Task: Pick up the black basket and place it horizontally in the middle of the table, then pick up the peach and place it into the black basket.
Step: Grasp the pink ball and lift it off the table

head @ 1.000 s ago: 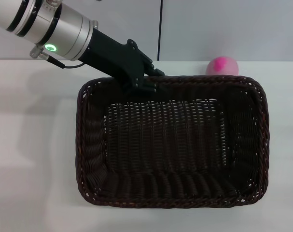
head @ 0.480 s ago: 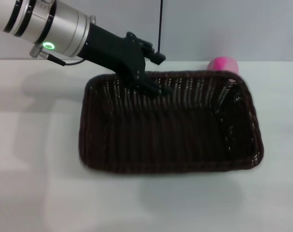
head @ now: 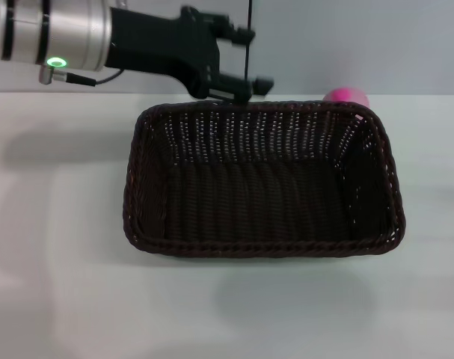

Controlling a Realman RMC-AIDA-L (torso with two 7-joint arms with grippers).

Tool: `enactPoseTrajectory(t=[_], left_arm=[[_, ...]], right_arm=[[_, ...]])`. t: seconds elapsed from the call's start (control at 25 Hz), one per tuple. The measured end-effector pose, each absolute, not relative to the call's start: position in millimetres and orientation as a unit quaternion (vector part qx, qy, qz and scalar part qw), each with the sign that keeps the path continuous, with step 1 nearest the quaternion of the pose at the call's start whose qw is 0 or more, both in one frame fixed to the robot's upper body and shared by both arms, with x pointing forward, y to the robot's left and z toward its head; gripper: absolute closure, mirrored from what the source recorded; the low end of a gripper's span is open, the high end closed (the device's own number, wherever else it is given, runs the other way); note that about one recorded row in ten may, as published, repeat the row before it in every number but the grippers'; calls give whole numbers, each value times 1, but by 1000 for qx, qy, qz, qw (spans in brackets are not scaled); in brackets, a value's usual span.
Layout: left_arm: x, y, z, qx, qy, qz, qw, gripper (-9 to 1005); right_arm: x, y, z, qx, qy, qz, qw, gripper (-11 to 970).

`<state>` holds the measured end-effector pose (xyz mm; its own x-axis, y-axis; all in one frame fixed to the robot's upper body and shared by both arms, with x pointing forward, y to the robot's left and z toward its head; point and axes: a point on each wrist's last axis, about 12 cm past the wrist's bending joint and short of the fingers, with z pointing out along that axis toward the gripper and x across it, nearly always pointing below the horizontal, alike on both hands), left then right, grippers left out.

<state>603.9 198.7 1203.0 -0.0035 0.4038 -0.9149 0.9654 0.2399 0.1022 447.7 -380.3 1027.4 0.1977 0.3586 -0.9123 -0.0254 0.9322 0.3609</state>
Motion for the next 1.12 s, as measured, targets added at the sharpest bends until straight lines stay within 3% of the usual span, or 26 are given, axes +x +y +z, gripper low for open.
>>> enactPoseTrajectory(t=[0.28,0.56,0.76,1.12], left_arm=[[583,226,1186,450,595,-346,569,194],[570,239,1178,408,583,-366,600,194],[567,241,1165,390,585,-383,599,194],[567,238,1162,384,582,-394,599,194]], right_arm=[[472,-395,1059,21,667,255,700,343],[511,-408,1089,-58,757,331,560,346],[542,-401,1092,-90,802,304,507,348],[570,-359,1081,-124,799,273,520,351]])
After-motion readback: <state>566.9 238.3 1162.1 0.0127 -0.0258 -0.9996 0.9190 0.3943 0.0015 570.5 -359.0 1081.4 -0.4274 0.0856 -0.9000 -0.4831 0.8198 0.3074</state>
